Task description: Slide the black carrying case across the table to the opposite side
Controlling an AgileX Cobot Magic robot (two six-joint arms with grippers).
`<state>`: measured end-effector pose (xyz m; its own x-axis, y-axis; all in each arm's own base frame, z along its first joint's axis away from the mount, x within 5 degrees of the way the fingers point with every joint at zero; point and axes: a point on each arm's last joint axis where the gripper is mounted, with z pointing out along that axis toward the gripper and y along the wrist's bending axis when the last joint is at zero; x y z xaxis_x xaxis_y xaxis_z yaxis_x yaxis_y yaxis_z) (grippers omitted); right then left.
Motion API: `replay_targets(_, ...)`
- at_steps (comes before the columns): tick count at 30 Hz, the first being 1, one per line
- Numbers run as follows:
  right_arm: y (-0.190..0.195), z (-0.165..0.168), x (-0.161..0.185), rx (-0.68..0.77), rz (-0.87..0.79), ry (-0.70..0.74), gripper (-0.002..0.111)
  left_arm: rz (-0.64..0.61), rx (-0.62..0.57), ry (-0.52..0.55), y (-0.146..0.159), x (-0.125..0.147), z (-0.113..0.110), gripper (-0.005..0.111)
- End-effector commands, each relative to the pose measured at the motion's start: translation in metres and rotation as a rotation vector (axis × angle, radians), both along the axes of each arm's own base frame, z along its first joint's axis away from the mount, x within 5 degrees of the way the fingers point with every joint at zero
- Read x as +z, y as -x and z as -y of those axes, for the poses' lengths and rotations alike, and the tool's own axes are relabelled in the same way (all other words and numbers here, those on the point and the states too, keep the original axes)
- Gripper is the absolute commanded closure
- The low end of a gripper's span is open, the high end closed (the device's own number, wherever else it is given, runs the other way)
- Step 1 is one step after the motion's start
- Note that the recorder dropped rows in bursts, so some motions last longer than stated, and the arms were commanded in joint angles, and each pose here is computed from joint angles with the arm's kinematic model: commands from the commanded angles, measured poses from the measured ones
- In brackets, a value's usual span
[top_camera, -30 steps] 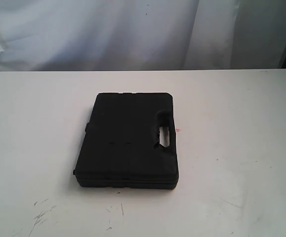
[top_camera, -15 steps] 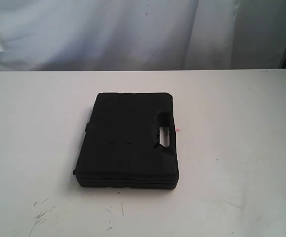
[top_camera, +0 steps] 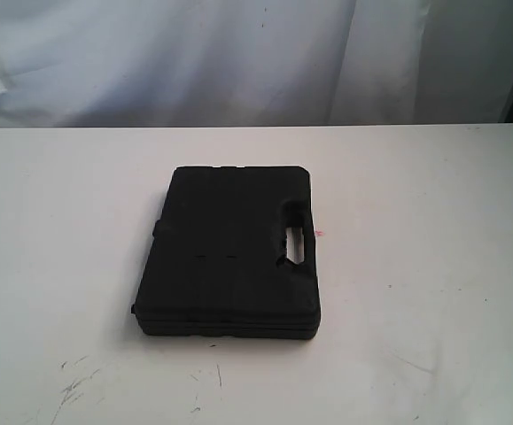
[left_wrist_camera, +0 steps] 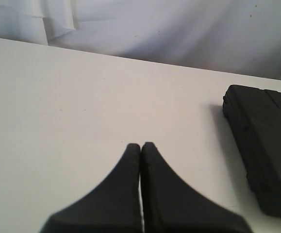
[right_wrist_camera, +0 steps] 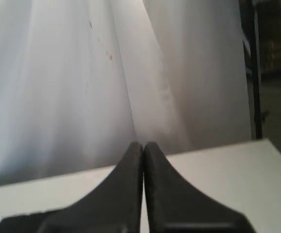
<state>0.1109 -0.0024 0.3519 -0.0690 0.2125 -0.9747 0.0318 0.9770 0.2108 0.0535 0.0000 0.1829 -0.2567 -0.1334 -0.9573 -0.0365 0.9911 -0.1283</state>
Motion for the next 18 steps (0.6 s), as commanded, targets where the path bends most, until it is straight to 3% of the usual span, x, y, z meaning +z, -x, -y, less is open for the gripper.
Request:
replay_targets(1, -0.035, -0.002, -0.010, 0.042, -0.331, 0.002, 0.108, 0.002, -0.006, -0.003, 0.000, -0.001, 0.000, 0.107)
replay_targets(6, -0.060, -0.013, -0.042, 0.161, -0.735, -0.023, 0.108, 0.002, -0.006, -0.003, 0.000, -0.001, 0.000, 0.107)
replay_targets(9, -0.066, -0.018, -0.057, 0.200, -0.882, -0.071, 0.108, 0.002, -0.006, -0.003, 0.000, -0.001, 0.000, 0.107)
replay_targets(15, -0.074, -0.023, -0.062, 0.223, -0.896, -0.154, 0.108, 0.002, -0.006, -0.002, 0.000, -0.001, 0.000, 0.107)
replay_targets(18, -0.077, -0.025, -0.059, 0.271, -0.836, -0.113, 0.108, 0.002, -0.006, -0.002, 0.000, -0.001, 0.000, 0.107)
